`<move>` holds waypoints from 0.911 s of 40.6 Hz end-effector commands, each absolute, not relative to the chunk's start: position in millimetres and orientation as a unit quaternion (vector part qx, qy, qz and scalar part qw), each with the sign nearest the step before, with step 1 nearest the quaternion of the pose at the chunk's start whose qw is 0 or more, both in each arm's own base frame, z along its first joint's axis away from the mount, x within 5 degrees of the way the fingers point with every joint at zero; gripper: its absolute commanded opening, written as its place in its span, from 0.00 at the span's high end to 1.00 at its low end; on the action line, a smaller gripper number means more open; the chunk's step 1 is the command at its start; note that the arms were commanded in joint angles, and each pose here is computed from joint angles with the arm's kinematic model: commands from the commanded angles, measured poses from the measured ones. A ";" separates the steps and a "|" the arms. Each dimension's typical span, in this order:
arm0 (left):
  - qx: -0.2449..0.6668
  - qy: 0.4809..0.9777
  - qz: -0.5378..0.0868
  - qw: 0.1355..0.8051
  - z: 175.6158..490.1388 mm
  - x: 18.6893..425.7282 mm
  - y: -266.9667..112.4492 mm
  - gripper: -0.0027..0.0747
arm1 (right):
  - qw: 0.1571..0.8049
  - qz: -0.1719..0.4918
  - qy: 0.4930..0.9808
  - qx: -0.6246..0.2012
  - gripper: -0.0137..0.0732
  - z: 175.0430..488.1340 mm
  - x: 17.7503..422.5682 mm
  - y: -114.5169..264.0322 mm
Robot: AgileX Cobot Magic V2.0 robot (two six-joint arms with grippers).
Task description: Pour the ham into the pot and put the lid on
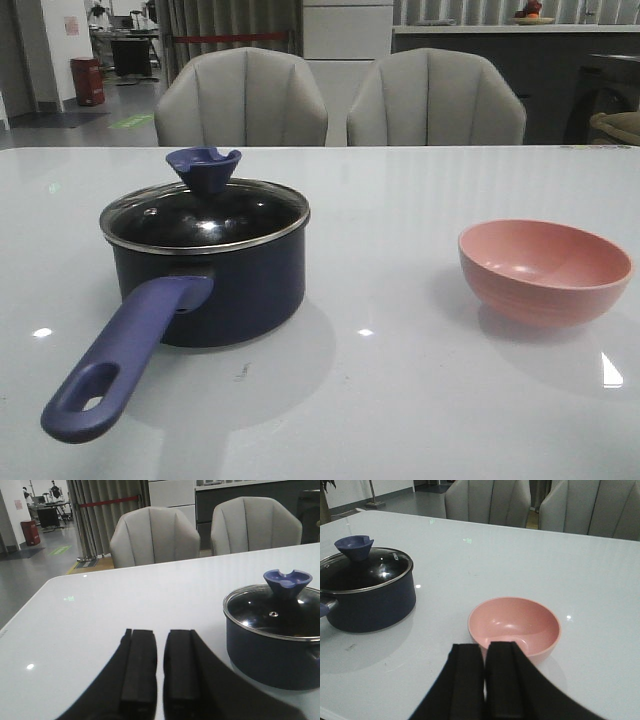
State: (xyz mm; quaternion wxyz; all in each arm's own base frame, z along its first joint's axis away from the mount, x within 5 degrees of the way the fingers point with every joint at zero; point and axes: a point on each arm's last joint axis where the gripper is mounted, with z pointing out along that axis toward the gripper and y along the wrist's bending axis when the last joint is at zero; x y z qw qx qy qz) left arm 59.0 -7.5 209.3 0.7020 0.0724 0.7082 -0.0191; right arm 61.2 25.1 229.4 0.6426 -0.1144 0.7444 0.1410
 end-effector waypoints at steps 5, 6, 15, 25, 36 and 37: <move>0.062 0.652 -0.029 0.755 216.8 60.0 -8.1 0.80 | 0.677 0.137 0.715 -0.105 0.64 244.6 62.5 23.5; 0.062 0.651 -0.029 0.756 215.3 60.2 -8.2 0.80 | 0.677 0.137 0.715 -0.105 0.64 244.6 62.5 23.5; 0.062 0.656 -0.029 0.752 212.6 60.5 -8.2 0.80 | 0.677 0.137 0.715 -0.105 0.64 244.6 62.5 23.5; 0.062 0.656 -0.029 0.752 212.6 60.5 -8.2 0.80 | 0.677 0.137 0.715 -0.105 0.64 244.6 62.5 23.5; 0.062 0.656 -0.029 0.752 212.6 60.5 -8.2 0.80 | 0.677 0.137 0.715 -0.105 0.64 244.6 62.5 23.5; 0.062 0.656 -0.029 0.752 212.6 60.5 -8.2 0.80 | 0.677 0.137 0.715 -0.105 0.64 244.6 62.5 23.5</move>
